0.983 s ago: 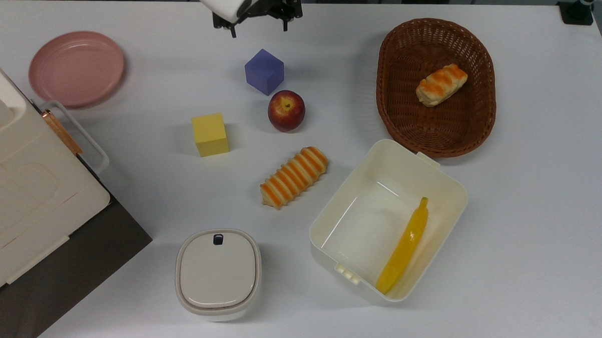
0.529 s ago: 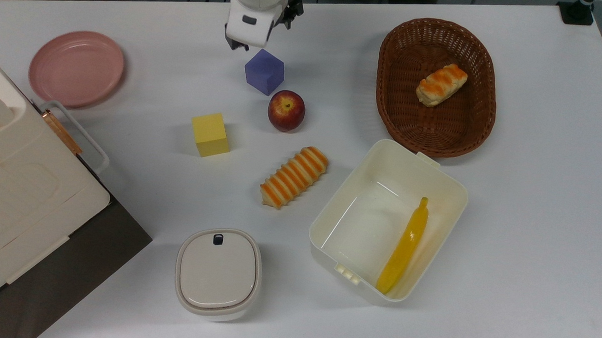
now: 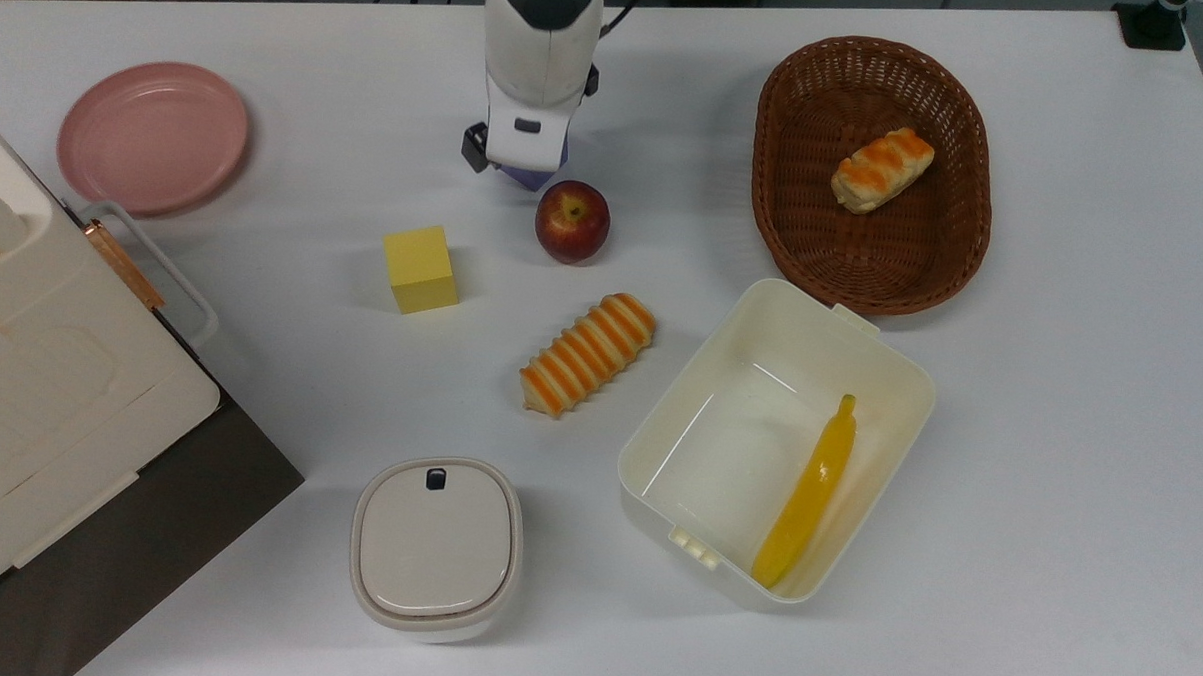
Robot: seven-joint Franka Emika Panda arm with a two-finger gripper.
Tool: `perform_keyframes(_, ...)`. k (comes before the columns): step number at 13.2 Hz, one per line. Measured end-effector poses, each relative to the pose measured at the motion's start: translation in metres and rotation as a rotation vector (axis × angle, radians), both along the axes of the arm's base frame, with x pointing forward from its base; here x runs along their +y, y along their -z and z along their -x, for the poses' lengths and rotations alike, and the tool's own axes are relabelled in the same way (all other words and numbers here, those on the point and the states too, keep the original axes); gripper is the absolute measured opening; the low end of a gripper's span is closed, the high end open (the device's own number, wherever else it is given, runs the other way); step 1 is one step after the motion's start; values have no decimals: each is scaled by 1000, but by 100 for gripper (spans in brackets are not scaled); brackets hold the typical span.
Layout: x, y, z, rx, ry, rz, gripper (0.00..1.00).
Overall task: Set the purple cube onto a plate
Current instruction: 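Lower the open gripper over the purple cube, then close the gripper on the purple cube and lift it, then carry the purple cube over to the pink plate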
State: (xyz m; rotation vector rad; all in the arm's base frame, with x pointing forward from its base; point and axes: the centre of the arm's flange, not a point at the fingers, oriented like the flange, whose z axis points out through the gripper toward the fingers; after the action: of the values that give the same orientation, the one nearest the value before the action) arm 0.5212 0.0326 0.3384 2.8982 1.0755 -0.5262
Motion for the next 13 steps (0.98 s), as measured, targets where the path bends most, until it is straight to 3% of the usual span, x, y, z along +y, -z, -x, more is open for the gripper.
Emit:
perform_keyframes(6,-1,18,-1,29,-28,25,99)
perform_keyframes(10,-2,16,-2,24,-26,26,62)
perform_keyframes(13,-7,8,-3,16,-15,27,58)
